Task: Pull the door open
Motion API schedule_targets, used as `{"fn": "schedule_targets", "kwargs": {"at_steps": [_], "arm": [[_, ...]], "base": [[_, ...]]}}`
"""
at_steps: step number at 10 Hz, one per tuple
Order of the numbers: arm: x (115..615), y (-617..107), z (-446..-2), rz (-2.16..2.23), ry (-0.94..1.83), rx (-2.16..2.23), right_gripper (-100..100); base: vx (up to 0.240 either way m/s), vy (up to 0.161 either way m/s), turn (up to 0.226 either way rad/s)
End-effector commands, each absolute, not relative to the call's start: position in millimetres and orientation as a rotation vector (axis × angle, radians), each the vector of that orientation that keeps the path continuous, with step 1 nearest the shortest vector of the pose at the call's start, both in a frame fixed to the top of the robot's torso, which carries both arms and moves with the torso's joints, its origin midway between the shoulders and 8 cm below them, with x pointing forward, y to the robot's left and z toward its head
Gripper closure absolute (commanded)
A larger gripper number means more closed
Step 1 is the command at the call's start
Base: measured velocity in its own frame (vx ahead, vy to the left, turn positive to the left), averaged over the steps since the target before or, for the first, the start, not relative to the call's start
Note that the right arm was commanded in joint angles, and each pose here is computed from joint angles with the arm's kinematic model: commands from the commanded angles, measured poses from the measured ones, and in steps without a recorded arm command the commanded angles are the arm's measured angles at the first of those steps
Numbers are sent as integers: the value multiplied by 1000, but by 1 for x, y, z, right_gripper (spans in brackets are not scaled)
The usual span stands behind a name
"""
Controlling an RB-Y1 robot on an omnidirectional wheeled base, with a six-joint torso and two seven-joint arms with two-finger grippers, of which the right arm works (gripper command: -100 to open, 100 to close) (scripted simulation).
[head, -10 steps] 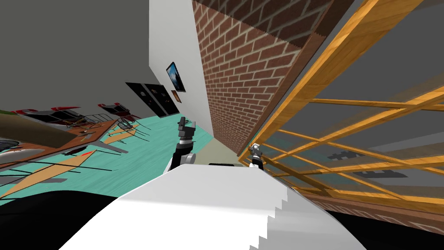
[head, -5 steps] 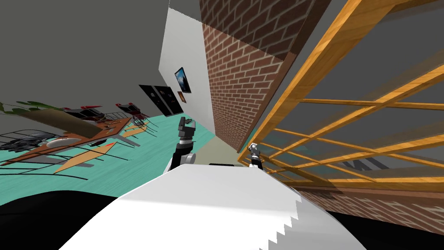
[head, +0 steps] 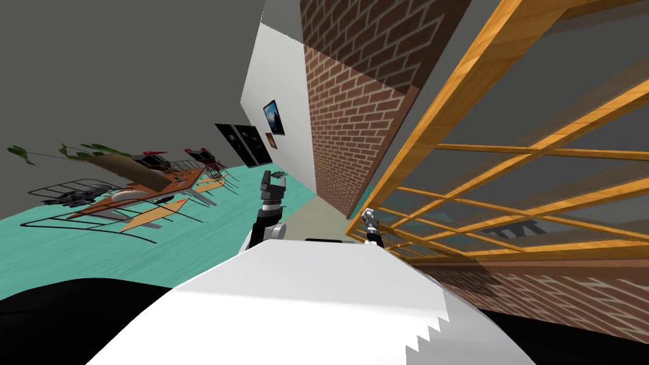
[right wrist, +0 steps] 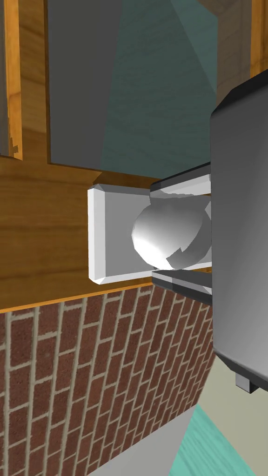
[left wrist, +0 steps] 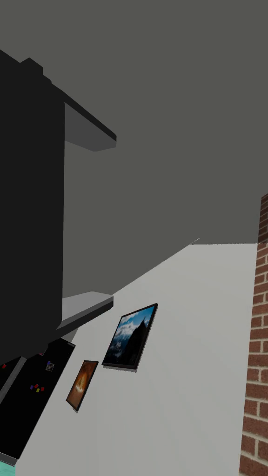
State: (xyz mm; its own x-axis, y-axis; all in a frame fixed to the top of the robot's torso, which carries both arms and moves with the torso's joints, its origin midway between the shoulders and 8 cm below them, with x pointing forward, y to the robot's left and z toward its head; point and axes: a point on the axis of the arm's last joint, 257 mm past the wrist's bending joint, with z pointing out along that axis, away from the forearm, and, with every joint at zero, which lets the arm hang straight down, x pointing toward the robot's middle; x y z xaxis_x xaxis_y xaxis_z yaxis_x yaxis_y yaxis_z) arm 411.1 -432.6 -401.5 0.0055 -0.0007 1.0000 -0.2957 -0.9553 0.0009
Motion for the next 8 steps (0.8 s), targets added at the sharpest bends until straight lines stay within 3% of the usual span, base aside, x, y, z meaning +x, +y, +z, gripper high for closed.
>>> {"fn": "schedule_targets", "kwargs": {"at_steps": [1, 5, 8], "arm": [[409, -428, -402, 2072, -282, 2081, 100], [406, -415, -400, 2122, -205, 2122, 100], [401, -407, -402, 2136, -162, 2150, 100]], "base": [[-252, -13, 79], [-261, -12, 83], [-175, -28, 53]]}}
